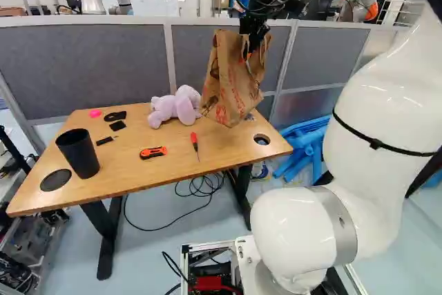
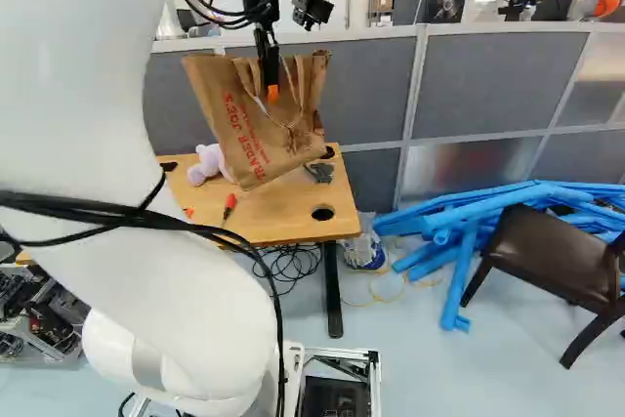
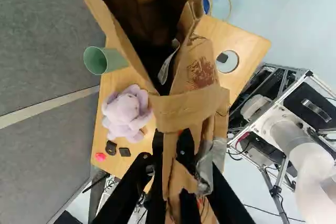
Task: Pick up the bag on the ground and place it on the table
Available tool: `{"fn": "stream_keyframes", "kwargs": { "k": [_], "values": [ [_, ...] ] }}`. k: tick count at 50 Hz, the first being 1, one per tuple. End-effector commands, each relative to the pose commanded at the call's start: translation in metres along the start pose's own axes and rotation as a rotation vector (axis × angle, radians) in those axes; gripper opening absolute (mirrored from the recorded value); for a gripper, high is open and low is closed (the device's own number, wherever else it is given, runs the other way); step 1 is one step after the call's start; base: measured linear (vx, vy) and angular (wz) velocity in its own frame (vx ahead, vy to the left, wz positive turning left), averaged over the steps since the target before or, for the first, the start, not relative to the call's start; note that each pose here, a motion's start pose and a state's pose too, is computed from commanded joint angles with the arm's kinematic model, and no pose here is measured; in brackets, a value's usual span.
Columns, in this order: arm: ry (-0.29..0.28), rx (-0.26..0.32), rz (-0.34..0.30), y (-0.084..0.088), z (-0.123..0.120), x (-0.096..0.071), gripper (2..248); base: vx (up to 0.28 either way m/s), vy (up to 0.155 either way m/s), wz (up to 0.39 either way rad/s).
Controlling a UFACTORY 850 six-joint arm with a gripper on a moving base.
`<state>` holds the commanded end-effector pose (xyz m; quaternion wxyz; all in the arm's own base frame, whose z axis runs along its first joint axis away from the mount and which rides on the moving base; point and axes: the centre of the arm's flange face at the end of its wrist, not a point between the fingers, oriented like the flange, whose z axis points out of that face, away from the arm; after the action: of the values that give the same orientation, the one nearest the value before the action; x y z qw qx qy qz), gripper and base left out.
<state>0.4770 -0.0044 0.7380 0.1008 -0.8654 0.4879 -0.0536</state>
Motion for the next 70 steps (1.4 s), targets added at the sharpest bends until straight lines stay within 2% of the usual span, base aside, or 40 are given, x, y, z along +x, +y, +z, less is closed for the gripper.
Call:
{"fn": "stream_keyframes", "kwargs": {
  "k": [28,70],
  "values": [
    [-0.051,-0.04,0.009,-0.001,0.001,0.0,21,0.0,0.0,0.0],
    [-0.024,-0.093,0.041,0.007,0.0,0.027,21,0.0,0.0,0.0]
  ]
}}
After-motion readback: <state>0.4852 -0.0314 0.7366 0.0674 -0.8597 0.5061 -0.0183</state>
